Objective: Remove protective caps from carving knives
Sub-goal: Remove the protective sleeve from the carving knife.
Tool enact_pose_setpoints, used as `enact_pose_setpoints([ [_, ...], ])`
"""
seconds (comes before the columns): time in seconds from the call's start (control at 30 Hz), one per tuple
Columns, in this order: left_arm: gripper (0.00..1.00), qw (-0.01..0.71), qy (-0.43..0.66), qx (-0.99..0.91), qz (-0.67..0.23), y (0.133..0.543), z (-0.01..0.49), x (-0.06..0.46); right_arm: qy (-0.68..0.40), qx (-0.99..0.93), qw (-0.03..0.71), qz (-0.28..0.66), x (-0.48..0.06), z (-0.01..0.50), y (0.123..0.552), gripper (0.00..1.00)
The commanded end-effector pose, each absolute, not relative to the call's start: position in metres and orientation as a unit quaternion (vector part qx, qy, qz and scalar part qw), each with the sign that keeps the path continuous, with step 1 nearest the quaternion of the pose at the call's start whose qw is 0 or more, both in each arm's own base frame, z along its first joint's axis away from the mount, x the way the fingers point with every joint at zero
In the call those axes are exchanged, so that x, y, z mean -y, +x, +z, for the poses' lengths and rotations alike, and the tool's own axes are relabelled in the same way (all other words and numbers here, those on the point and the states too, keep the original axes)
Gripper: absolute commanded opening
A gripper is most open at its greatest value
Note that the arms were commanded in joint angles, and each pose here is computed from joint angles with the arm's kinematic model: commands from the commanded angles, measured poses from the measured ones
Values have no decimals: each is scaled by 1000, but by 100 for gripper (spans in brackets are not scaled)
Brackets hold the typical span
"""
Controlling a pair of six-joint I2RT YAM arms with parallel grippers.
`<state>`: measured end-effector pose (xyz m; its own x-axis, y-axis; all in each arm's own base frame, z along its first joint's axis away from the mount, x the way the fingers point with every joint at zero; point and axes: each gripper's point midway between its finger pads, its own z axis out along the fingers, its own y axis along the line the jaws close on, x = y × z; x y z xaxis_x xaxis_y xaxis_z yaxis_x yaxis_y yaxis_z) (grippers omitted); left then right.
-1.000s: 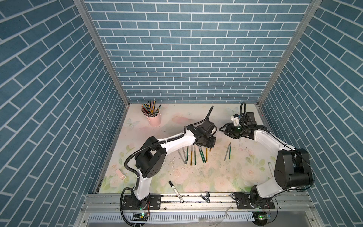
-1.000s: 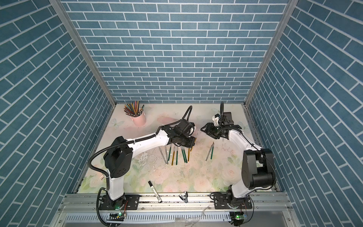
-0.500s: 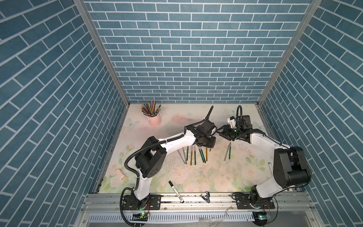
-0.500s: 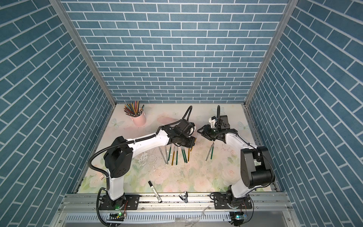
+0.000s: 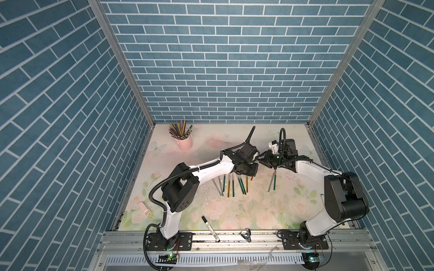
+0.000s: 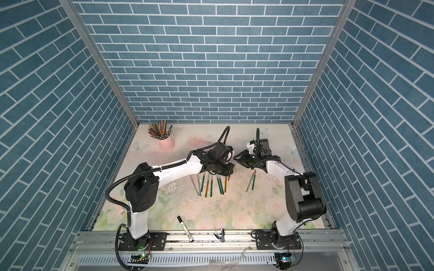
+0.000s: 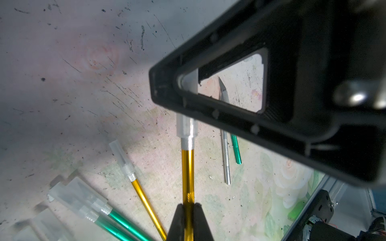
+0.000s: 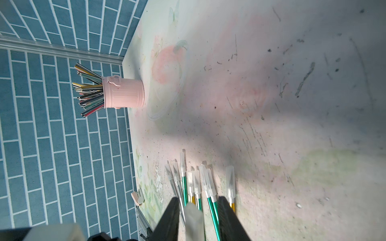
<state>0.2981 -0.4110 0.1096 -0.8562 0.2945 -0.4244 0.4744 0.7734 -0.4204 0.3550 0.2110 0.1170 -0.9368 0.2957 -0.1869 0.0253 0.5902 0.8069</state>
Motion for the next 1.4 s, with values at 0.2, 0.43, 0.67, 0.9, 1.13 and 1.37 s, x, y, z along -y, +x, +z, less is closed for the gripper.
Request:
enact_pose_setpoints([
  [0.2,1,176,205,-925,-267,306,108,416,100,-876,151,448,-216,116,356,20],
  [0.43,1,173,205,-926,-264,305,105,415,102,-877,153,444,-215,116,356,13],
  [0.67,1,169,204,-929,-257,305,100,413,104,-878,159,439,-213,118,358,8],
  [0.9,1,161,205,-934,-242,304,91,407,95,-880,161,436,-214,122,366,4],
  [1.13,1,151,208,-937,-236,296,85,402,91,-882,170,430,-211,128,379,3],
  [1.37,1,146,213,-938,-230,291,82,399,93,-880,181,429,-206,135,395,2],
])
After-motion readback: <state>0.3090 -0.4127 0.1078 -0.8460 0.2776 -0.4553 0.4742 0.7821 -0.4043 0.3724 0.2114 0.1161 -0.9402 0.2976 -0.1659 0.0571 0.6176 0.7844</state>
